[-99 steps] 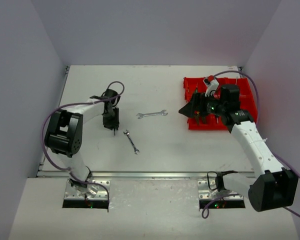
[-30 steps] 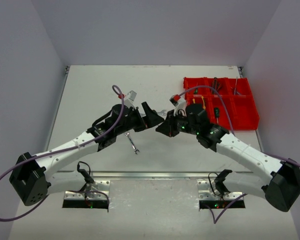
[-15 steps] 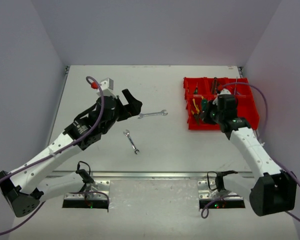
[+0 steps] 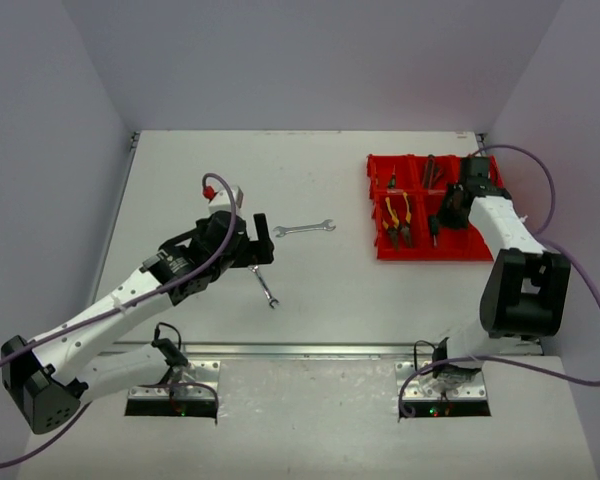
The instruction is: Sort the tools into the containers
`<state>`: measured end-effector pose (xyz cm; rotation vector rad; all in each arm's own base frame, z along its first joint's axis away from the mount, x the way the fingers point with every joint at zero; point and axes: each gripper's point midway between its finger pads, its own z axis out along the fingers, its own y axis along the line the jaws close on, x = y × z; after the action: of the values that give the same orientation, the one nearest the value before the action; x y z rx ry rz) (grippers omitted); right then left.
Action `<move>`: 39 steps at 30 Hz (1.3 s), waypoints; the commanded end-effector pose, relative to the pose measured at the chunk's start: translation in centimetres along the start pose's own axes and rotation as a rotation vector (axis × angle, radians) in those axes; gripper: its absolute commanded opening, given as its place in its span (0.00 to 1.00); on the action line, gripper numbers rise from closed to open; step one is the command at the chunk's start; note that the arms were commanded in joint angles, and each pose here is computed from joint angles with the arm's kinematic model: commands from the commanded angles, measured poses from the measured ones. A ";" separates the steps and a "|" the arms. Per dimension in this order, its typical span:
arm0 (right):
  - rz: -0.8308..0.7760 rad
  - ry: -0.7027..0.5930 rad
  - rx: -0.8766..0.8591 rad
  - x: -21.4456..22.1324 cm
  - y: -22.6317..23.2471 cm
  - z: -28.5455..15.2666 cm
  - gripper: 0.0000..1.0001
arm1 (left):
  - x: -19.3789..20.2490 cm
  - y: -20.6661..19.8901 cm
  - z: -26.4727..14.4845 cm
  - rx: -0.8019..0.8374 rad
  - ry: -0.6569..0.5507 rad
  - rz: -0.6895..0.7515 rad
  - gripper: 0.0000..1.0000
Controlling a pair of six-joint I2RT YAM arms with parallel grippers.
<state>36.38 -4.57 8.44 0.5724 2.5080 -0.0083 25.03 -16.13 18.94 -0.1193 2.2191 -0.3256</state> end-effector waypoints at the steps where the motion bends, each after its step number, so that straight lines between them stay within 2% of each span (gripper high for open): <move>1: -0.020 0.007 0.045 -0.7 -0.8 0.5 0.03 | 0.1 0.3 0.6 -0.007 0.008 0.007 1.00; 3: -0.013 0.012 0.034 -0.6 -0.6 0.4 0.15 | 0.4 0.4 1.0 -0.007 0.016 0.001 1.00; 4: -0.010 0.011 0.031 -0.5 -0.6 0.3 0.26 | 0.4 0.5 1.1 -0.008 0.019 -0.002 1.00; 5: -0.008 0.005 0.030 -0.6 -0.6 0.1 0.46 | 0.4 0.5 1.3 -0.013 0.022 -0.007 1.00; 6: -0.008 0.001 0.028 -0.8 -0.5 -0.1 0.55 | 0.5 0.6 1.4 -0.020 0.027 -0.012 1.00; 10: -0.003 -0.021 -0.004 -1.7 0.2 -1.8 0.64 | 0.5 0.8 1.6 -0.046 0.034 -0.035 1.00; 15: -0.043 -0.140 -0.142 -3.3 4.1 -5.9 0.76 | -1.0 1.7 1.2 -0.104 -0.019 -0.068 1.00; 16: -0.073 -0.158 -0.172 -3.4 5.3 -6.5 0.80 | -1.3 1.9 1.1 -0.119 -0.032 -0.080 1.00; 17: -0.152 -0.167 -0.244 -2.8 8.0 -7.4 0.92 | -1.6 2.0 0.9 -0.127 -0.042 -0.086 1.00; 18: -0.213 -0.175 -0.309 -2.3 10.2 -8.2 0.99 | -2.0 2.2 0.6 -0.137 -0.052 -0.089 1.00; 20: -0.357 -0.165 -0.456 -0.6 15.2 -9.6 0.99 | -2.9 2.5 -0.1 -0.152 -0.077 -0.085 1.00; 22: -0.509 -0.119 -0.544 2.0 19.0 -9.0 0.99 | -3.4 3.1 -1.0 -0.172 -0.084 -0.047 1.00; 26: -0.801 -0.089 -0.553 4.2 23.8 -7.4 0.99 | -4.9 3.5 -3.4 -0.153 -0.111 0.034 1.00; 31: -1.077 -0.070 -0.629 5.4 29.0 -3.8 0.99 | -4.4 3.4 -4.2 -0.079 -0.125 0.124 1.00; 34: -1.295 -0.066 -0.681 6.2 31.5 -0.6 0.98 | -2.1 3.8 -2.9 -0.051 -0.112 0.139 1.00; 39: -1.491 0.018 -0.709 9.1 32.8 2.4 0.98 | -1.4 3.6 -2.4 -0.015 -0.126 0.114 1.00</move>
<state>43.83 26.85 5.48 -1.2389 2.2873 0.3220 23.38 -11.17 19.78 -0.0401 2.1472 -0.1779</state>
